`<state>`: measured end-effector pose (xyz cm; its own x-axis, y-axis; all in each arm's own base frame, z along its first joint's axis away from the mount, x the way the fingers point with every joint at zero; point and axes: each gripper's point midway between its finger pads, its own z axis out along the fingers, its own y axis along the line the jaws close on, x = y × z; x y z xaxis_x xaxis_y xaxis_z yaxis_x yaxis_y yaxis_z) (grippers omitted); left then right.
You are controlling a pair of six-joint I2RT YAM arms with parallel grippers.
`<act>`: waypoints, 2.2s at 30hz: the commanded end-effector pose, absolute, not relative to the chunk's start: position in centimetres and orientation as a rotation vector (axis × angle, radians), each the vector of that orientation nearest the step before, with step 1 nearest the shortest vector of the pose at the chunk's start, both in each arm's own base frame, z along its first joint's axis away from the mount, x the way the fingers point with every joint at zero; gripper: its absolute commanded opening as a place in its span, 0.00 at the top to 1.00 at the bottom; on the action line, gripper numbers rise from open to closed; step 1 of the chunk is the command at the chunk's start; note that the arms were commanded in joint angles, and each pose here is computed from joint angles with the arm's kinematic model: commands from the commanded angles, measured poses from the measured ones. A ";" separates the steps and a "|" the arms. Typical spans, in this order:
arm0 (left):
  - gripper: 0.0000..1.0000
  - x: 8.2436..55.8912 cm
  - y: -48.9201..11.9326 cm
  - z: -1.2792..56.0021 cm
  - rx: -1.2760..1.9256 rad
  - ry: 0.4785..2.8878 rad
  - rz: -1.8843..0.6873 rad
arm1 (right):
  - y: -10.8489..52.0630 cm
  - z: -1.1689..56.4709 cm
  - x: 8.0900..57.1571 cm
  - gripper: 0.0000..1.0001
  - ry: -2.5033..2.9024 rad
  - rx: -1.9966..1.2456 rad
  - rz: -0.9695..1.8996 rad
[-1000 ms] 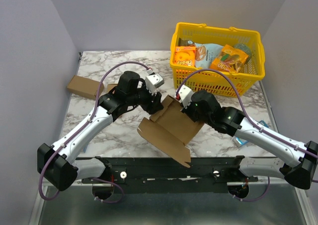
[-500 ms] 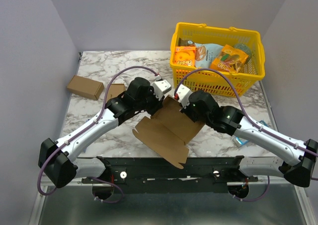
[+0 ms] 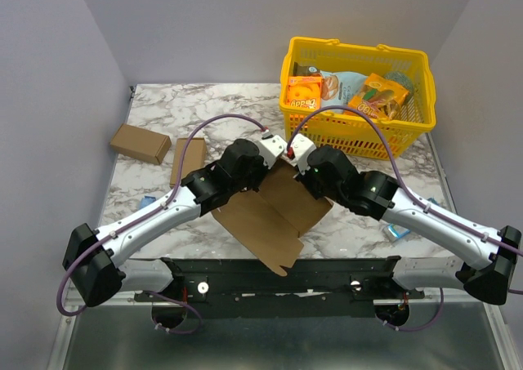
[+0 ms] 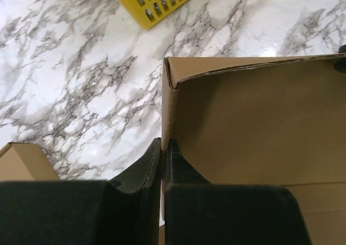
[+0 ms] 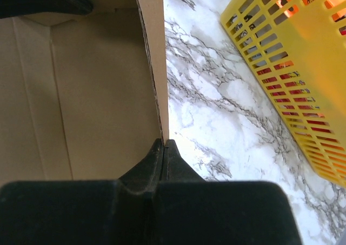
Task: Fold the paper box
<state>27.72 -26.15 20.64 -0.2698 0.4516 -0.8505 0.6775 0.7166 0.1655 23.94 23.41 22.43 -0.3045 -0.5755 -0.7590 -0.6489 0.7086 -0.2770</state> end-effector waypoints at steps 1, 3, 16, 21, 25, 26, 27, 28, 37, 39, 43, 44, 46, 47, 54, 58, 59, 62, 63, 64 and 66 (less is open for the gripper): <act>1.00 30.3 -20.2 19.2 0.683 1.986 0.115 | 23.2 24.8 23.9 0.99 1.985 -0.841 0.124; 1.00 30.4 -19.8 19.4 0.650 1.981 0.140 | 23.1 24.8 23.9 0.99 1.990 -0.825 0.125; 1.00 30.5 -17.9 19.7 0.612 1.942 0.365 | 23.4 24.9 23.6 0.99 1.991 -0.825 0.154; 1.00 30.2 -18.1 19.6 0.631 1.927 0.403 | 23.6 25.1 23.5 0.99 1.986 -0.828 0.169; 1.00 29.6 -19.7 19.4 0.652 1.944 0.275 | 23.7 24.6 23.4 0.99 1.990 -0.836 0.176; 1.00 29.4 -20.5 19.3 0.671 1.949 0.212 | 23.8 24.4 23.4 0.99 2.005 -0.805 0.192; 1.00 29.2 -20.9 19.3 0.672 1.952 0.178 | 23.7 23.8 23.4 0.99 2.018 -0.803 0.180; 0.90 29.0 -21.3 19.5 0.668 1.953 0.140 | 23.7 23.5 23.5 0.99 2.026 -0.795 0.175; 0.40 27.7 -22.9 21.2 0.711 1.918 -0.065 | 22.7 18.8 23.8 0.99 2.156 -0.705 0.077; 0.35 27.5 -23.2 21.6 0.715 1.899 -0.101 | 22.5 18.0 23.7 0.99 2.181 -0.684 0.071; 0.10 27.2 -24.0 24.1 0.695 1.850 -0.224 | 22.1 16.0 24.0 0.99 2.238 -0.637 0.053; 0.08 27.3 -24.2 24.7 0.679 1.846 -0.253 | 22.3 15.0 24.1 0.99 2.267 -0.626 0.049; 0.04 27.9 -24.2 26.8 0.612 1.827 -0.319 | 22.2 13.6 24.2 0.99 2.304 -0.610 0.039; 0.03 27.8 -24.6 27.6 0.610 1.815 -0.360 | 22.4 13.0 24.3 0.99 2.322 -0.584 0.043; 0.01 29.2 -21.6 33.0 0.324 1.772 -0.501 | 21.7 7.5 24.8 0.99 2.479 -0.406 0.010; 0.01 28.6 -19.0 32.7 0.216 1.798 -0.503 | 20.3 5.5 25.7 0.99 2.550 -0.214 0.009; 0.01 28.4 -18.6 32.2 0.196 1.814 -0.500 | 20.0 5.0 25.8 0.99 2.556 -0.146 0.030; 0.01 27.9 -16.4 29.2 0.097 1.882 -0.468 | 19.9 4.7 26.6 0.95 2.551 -0.018 0.135; 0.01 27.6 -15.8 26.8 0.053 1.933 -0.454 | 20.0 4.5 26.4 0.89 2.561 -0.009 0.159; 0.01 27.6 -14.7 26.2 0.007 1.937 -0.439 | 20.1 4.6 26.4 0.84 2.562 -0.004 0.168; 0.01 27.2 -14.0 22.4 -0.040 2.016 -0.433 | 20.4 5.0 26.2 0.57 2.560 -0.005 0.203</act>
